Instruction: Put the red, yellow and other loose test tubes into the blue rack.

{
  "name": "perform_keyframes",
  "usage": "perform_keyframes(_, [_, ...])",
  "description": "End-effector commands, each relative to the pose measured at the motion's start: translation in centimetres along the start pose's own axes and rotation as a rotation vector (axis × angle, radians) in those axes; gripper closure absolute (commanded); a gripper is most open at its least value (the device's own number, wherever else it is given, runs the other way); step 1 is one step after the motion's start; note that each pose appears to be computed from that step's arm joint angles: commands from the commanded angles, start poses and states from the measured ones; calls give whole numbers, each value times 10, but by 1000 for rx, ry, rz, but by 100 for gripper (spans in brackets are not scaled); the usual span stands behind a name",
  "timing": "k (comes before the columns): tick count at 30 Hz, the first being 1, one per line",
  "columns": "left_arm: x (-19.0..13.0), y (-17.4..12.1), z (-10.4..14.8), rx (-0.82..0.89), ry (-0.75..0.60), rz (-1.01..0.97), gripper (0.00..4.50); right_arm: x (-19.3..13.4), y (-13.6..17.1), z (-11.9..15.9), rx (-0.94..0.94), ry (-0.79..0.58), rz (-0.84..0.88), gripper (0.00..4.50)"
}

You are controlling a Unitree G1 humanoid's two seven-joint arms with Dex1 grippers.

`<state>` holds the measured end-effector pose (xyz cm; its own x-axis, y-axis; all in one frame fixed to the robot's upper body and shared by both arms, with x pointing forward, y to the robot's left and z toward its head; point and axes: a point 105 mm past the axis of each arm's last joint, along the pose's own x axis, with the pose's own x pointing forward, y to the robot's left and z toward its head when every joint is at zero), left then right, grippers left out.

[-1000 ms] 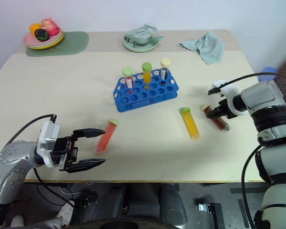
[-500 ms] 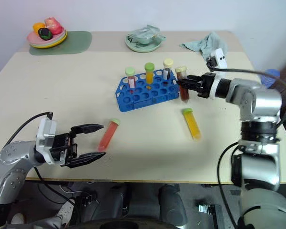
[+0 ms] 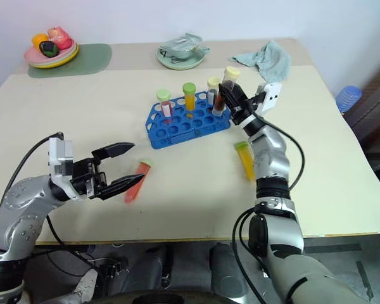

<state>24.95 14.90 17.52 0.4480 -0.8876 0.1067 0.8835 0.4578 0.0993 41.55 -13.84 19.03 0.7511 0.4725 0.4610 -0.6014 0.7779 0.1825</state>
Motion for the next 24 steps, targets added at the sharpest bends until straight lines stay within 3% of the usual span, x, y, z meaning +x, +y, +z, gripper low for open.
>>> perform_keyframes(1, [-2,3,7,33,-21,43,0,7,-1,5,-52,-76,-25,315])
perform_keyframes(12, [-5,0,15,60,-13,71,0,6,-11,-18,-96,-30,-100,315])
perform_keyframes(24, [-8,1,13,62,-10,85,0,-3,-1,-27,-115,-15,-30,315])
